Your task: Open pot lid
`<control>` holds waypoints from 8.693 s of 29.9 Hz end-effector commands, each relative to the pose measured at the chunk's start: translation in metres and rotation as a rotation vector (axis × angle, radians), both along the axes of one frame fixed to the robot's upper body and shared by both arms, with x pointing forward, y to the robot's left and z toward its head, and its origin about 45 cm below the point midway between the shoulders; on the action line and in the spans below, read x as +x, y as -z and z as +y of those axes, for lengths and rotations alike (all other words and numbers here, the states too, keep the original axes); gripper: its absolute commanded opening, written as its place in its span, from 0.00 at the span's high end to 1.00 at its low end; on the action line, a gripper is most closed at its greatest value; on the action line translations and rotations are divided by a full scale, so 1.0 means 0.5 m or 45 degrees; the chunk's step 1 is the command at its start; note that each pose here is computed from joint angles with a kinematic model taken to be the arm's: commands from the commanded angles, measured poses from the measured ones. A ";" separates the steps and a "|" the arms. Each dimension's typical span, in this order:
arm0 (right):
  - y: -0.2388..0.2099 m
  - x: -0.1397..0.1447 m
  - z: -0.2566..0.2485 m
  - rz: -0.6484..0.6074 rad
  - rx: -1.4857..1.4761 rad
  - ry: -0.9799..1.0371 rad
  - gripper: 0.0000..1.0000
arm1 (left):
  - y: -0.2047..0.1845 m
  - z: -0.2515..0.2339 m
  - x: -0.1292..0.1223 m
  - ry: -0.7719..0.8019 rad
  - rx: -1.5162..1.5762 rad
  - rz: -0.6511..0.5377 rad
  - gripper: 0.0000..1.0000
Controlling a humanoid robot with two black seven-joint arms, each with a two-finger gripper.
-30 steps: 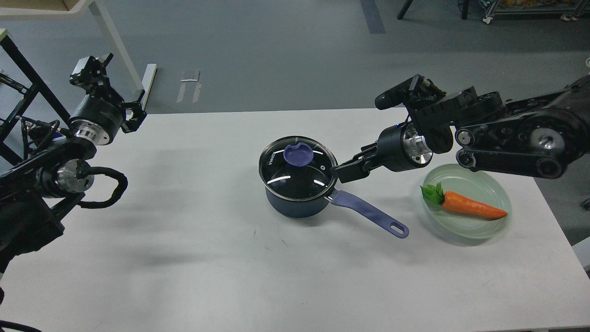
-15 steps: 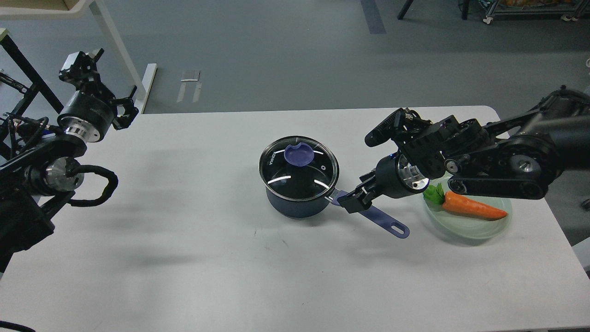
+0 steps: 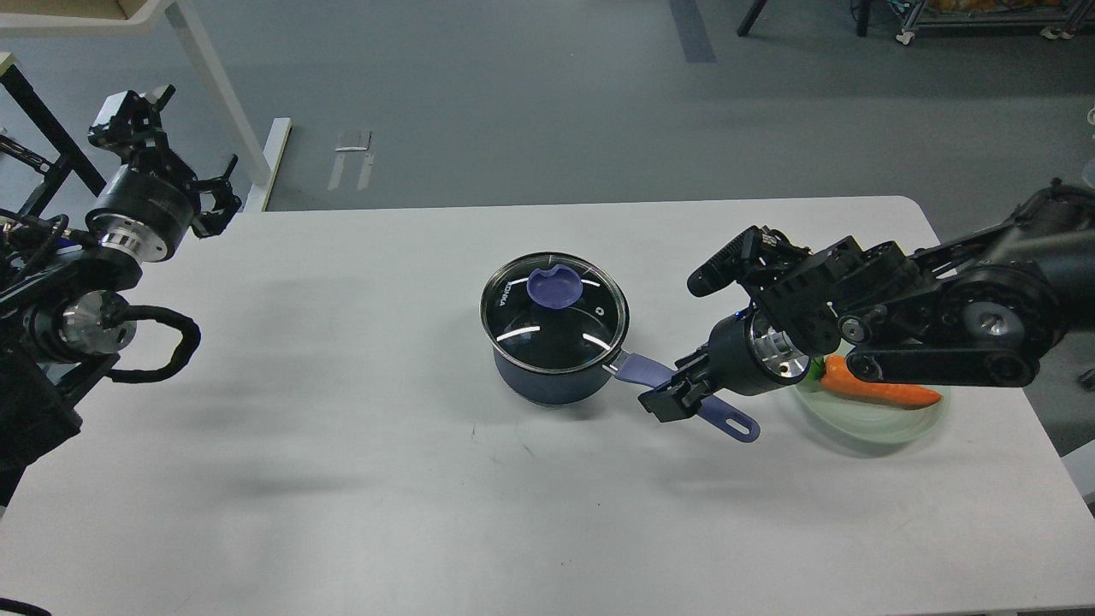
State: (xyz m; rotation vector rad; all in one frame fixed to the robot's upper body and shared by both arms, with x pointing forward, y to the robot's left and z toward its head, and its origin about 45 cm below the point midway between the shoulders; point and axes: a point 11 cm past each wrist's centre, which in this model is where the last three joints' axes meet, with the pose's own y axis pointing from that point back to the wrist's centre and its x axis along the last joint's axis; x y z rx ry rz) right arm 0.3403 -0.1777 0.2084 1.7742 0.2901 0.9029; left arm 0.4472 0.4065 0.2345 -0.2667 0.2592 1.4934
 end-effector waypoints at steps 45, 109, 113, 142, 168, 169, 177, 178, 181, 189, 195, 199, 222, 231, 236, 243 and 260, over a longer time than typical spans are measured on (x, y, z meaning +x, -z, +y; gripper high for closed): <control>-0.003 -0.028 -0.038 0.048 -0.083 0.035 0.74 | -0.177 -0.308 -0.002 0.816 1.030 -0.450 0.01; -0.019 -0.043 0.000 0.065 -0.084 -0.040 0.74 | 0.130 -0.507 -0.106 1.388 2.266 -0.953 0.39; -0.018 -0.043 -0.001 0.066 -0.083 -0.038 0.74 | 0.128 -0.509 -0.107 1.390 2.261 -0.964 0.49; -0.019 -0.043 -0.008 0.067 -0.079 -0.024 0.74 | 0.067 -0.032 -0.138 1.125 2.588 -0.415 0.57; -0.025 -0.038 -0.006 0.057 -0.060 -0.015 0.74 | 0.233 -0.017 -0.254 1.206 2.441 -0.278 0.56; -0.026 -0.038 -0.004 0.057 -0.058 -0.016 0.74 | 0.232 -0.018 -0.254 1.205 2.440 -0.281 0.55; -0.026 -0.037 -0.004 0.054 -0.056 -0.016 0.68 | 0.232 -0.016 -0.254 1.207 2.445 -0.278 0.30; -0.026 -0.037 -0.005 0.054 -0.057 -0.015 0.67 | 0.232 -0.016 -0.255 1.207 2.444 -0.278 0.27; -0.026 -0.036 -0.003 0.051 -0.055 -0.016 0.66 | 0.233 -0.017 -0.255 1.208 2.443 -0.280 0.24; -0.024 -0.037 -0.004 0.054 -0.054 -0.015 0.52 | 0.220 -0.012 -0.246 1.171 2.444 -0.276 0.15; -0.023 -0.038 -0.006 0.054 -0.050 -0.010 0.31 | 0.189 0.005 -0.216 0.970 2.312 -0.165 0.01; -0.037 -0.023 -0.002 0.012 0.002 0.014 0.08 | 0.129 0.042 -0.183 0.791 2.236 -0.095 0.01; -0.301 0.131 -0.131 0.100 1.407 1.041 0.00 | -0.001 -0.031 -0.003 0.159 0.982 0.052 0.01; -0.283 0.188 -0.195 0.252 1.792 1.342 0.00 | 0.011 -0.081 0.030 0.111 0.482 0.065 0.01; -0.270 0.245 -0.209 0.254 2.182 1.414 0.00 | 0.036 -0.091 0.023 0.094 0.299 0.089 0.01; -0.238 0.275 -0.242 0.318 2.592 1.578 0.00 | 0.052 -0.097 0.016 0.065 0.123 0.088 0.01; -0.071 0.265 -0.252 0.595 2.843 2.014 0.00 | 0.069 -0.134 0.024 0.016 -0.164 0.047 0.01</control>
